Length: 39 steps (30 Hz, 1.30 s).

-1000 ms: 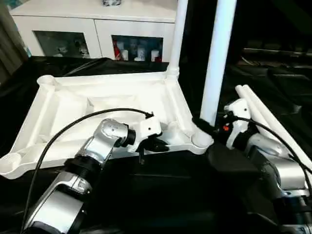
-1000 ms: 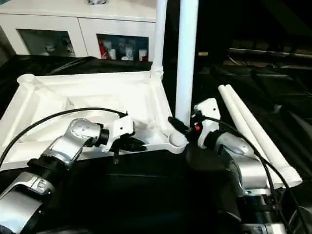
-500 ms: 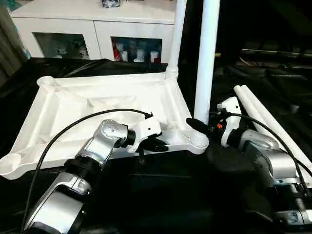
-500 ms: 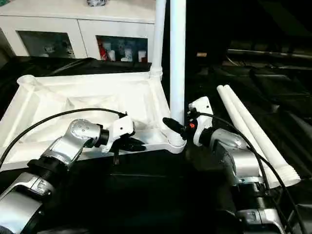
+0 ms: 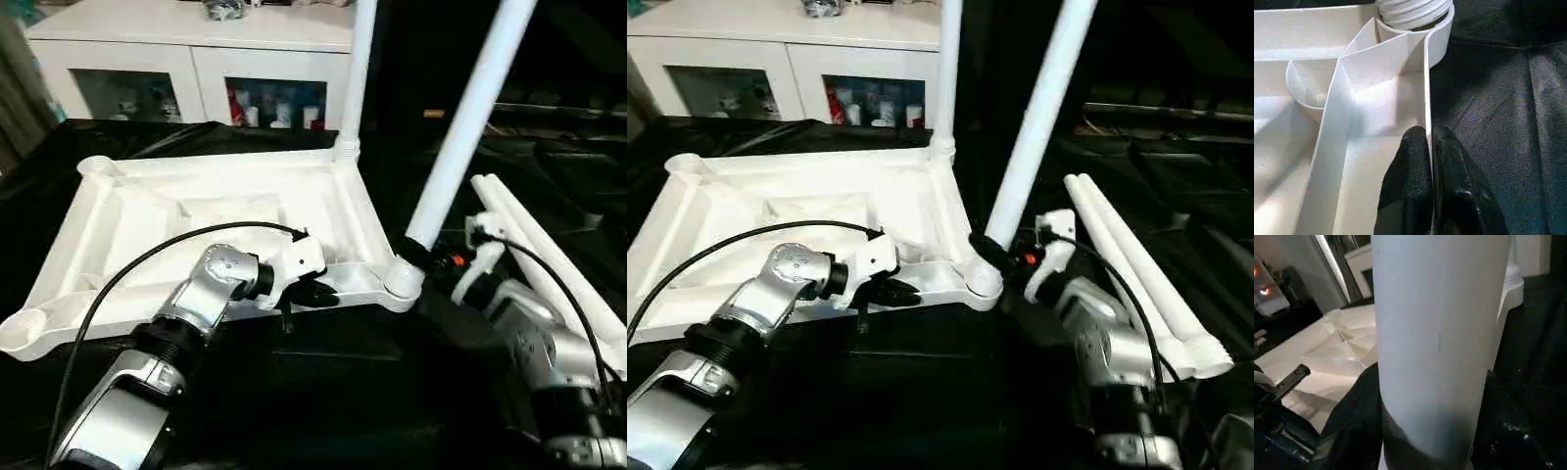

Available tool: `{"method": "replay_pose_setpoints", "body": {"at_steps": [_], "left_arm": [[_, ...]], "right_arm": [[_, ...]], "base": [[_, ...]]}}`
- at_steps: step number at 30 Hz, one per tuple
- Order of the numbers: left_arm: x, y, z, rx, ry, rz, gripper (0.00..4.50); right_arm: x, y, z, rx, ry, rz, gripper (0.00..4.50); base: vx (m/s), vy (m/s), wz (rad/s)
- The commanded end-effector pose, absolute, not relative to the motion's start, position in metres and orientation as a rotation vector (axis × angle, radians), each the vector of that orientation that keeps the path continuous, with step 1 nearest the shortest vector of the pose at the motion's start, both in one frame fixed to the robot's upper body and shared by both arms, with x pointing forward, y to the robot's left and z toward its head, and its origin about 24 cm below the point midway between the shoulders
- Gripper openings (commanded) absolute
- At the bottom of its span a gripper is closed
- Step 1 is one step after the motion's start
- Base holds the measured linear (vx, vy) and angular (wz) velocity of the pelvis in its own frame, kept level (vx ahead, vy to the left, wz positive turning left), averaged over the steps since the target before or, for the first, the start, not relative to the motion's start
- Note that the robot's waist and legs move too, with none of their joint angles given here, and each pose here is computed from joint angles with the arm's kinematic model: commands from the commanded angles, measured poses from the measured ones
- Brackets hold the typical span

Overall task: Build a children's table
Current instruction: Insert table leg to table base

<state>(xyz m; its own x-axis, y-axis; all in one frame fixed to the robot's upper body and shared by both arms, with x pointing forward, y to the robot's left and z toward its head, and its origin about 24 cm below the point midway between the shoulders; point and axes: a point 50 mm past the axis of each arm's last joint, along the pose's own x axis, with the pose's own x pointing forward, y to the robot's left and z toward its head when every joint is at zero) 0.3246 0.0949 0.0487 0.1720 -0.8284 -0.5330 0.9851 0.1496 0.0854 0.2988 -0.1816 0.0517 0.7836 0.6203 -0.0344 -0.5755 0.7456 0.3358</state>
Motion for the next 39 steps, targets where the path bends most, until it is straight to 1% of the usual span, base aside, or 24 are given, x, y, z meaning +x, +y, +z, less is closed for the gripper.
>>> {"method": "replay_pose_setpoints", "body": {"at_steps": [1, 2, 5, 6, 13, 14, 17, 19, 21, 23, 28, 30, 31, 37, 39], "left_arm": [[0.33, 0.097, 0.053, 0.452, 0.371, -1.306, 0.06], [0.333, 0.098, 0.054, 0.448, 0.367, -1.29, 0.06], [0.334, 0.099, 0.055, 0.447, 0.366, -1.278, 0.06], [0.335, 0.1, 0.055, 0.442, 0.364, -1.267, 0.06], [0.335, 0.101, 0.053, 0.441, 0.368, -1.259, 0.06], [0.335, 0.101, 0.052, 0.447, 0.373, -1.262, 0.06], [0.335, 0.101, 0.051, 0.454, 0.375, -1.266, 0.06], [0.336, 0.101, 0.052, 0.467, 0.373, -1.263, 0.06], [0.337, 0.101, 0.053, 0.475, 0.371, -1.262, 0.06], [0.338, 0.102, 0.054, 0.494, 0.367, -1.255, 0.06], [0.338, 0.102, 0.053, 0.494, 0.364, -1.255, 0.06], [0.337, 0.103, 0.053, 0.497, 0.364, -1.253, 0.06], [0.338, 0.104, 0.053, 0.496, 0.362, -1.253, 0.06], [0.338, 0.106, 0.055, 0.499, 0.358, -1.253, 0.06], [0.337, 0.106, 0.056, 0.502, 0.348, -1.266, 0.06]], "right_arm": [[0.282, -0.177, 0.018, 0.347, 0.268, 0.647, 1.89], [0.279, -0.176, 0.012, 0.375, 0.224, 0.593, 1.89], [0.278, -0.177, 0.008, 0.362, 0.2, 0.548, 1.89], [0.277, -0.177, 0.004, 0.352, 0.181, 0.511, 1.89], [0.277, -0.173, 0.001, 0.328, 0.141, 0.484, 1.89], [0.275, -0.169, 0.001, 0.277, 0.138, 0.51, 1.89], [0.276, -0.166, 0.001, 0.209, 0.159, 0.547, 1.89], [0.278, -0.161, 0.005, 0.119, 0.18, 0.627, 1.89], [0.28, -0.159, 0.007, 0.093, 0.189, 0.661, 1.89], [0.284, -0.155, 0.012, 0.054, 0.208, 0.727, 1.89], [0.287, -0.151, 0.013, 0.029, 0.224, 0.802, 1.89], [0.287, -0.15, 0.012, 0.032, 0.248, 0.827, 1.89], [0.285, -0.149, 0.008, 0.032, 0.29, 0.868, 1.89], [0.283, -0.153, 0.001, 0.022, 0.318, 0.891, 1.89], [0.284, -0.157, 0.001, 0.043, 0.319, 0.886, 1.89]], "base": [[0.0, 0.0, 0.0], [0.0, 0.0, 0.0], [0.0, 0.0, 0.0], [0.0, 0.0, 0.0], [0.0, 0.0, 0.0], [0.0, 0.0, 0.0], [0.0, 0.0, 0.0], [0.0, 0.0, 0.0], [0.0, 0.0, 0.0], [0.0, 0.0, 0.0], [0.0, 0.0, 0.0], [0.0, 0.0, 0.0], [0.0, 0.0, 0.0], [0.0, 0.0, 0.0], [0.0, 0.0, 0.0]]}}
